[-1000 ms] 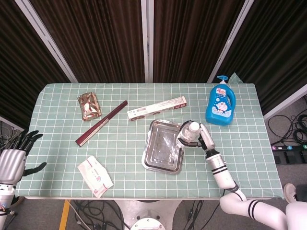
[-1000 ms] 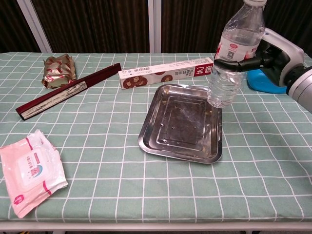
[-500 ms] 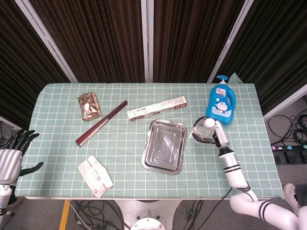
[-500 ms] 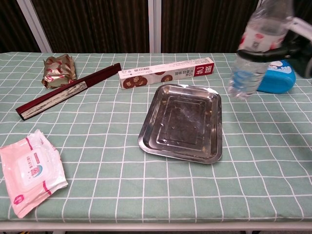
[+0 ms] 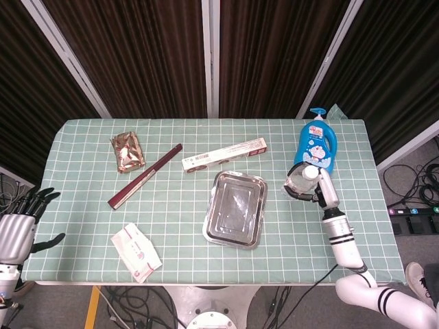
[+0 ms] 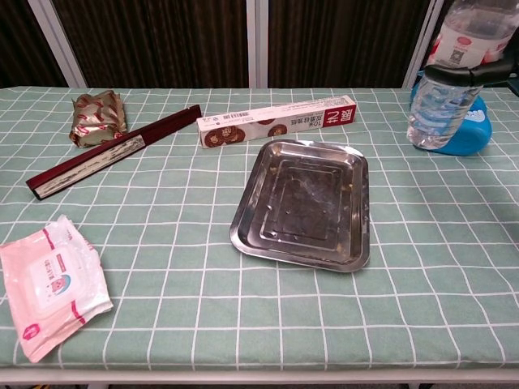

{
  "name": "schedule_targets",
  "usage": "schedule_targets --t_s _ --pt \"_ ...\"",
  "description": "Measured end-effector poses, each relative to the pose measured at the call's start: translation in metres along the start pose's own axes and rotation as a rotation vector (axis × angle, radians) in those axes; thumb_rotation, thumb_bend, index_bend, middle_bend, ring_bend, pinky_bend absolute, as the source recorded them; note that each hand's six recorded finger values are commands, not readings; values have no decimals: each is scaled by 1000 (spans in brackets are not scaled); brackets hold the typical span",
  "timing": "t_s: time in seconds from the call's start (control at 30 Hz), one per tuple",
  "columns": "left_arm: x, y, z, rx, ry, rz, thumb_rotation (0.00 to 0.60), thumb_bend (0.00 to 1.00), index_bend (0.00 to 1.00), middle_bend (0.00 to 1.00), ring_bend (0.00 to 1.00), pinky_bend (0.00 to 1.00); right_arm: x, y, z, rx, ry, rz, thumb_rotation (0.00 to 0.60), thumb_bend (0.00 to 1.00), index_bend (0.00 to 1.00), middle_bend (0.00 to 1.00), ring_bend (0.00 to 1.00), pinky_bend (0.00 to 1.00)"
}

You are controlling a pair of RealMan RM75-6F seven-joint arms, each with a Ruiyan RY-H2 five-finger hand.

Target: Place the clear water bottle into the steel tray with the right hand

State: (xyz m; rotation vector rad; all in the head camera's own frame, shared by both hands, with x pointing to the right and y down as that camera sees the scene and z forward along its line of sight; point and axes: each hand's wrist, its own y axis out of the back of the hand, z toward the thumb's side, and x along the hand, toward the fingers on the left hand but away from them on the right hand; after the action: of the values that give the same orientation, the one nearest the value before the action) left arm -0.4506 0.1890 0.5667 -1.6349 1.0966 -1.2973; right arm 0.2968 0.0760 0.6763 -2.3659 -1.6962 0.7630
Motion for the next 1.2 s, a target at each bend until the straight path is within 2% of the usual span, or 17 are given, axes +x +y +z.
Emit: schedule_targets --t_s 0.17,0.27,0.43,0.57,0.63,0.73,0.87,0.97,1.03,1.2 --pt "-1 3 -2 5 13 9 600 137 236 235 97 190 -3 -71 2 -74 -11 119 600 274 611 535 355 447" --pt "0 3 -1 4 10 8 600 137 236 235 97 190 -6 -97 14 -94 18 160 600 273 611 535 355 447" --pt "1 0 0 8 8 2 600 136 236 235 97 190 -12 -95 39 -105 76 161 600 270 612 535 355 447" --pt "2 0 -1 7 11 4 600 136 236 235 97 190 -8 -103 68 -123 141 189 600 270 612 535 355 449" --pt "2 0 -2 6 15 5 600 136 236 235 97 190 -5 -107 71 -127 142 200 600 268 612 535 355 451" --pt "1 1 -5 8 24 6 600 137 236 235 97 190 -3 -109 51 -114 84 201 600 276 612 535 355 451" --pt "-1 3 -7 12 28 8 600 136 236 235 97 190 -5 -105 4 -42 -34 196 600 281 612 535 355 451" --pt "0 4 -5 13 23 10 600 137 236 235 97 190 -11 -97 -7 4 -39 182 600 263 613 536 355 451" --pt "1 5 -2 15 16 14 600 136 236 235 97 189 -15 -95 2 8 -5 178 600 249 612 536 355 451" --pt "3 9 3 18 6 23 600 137 236 235 98 190 -19 -101 70 -82 154 189 600 239 613 536 355 451"
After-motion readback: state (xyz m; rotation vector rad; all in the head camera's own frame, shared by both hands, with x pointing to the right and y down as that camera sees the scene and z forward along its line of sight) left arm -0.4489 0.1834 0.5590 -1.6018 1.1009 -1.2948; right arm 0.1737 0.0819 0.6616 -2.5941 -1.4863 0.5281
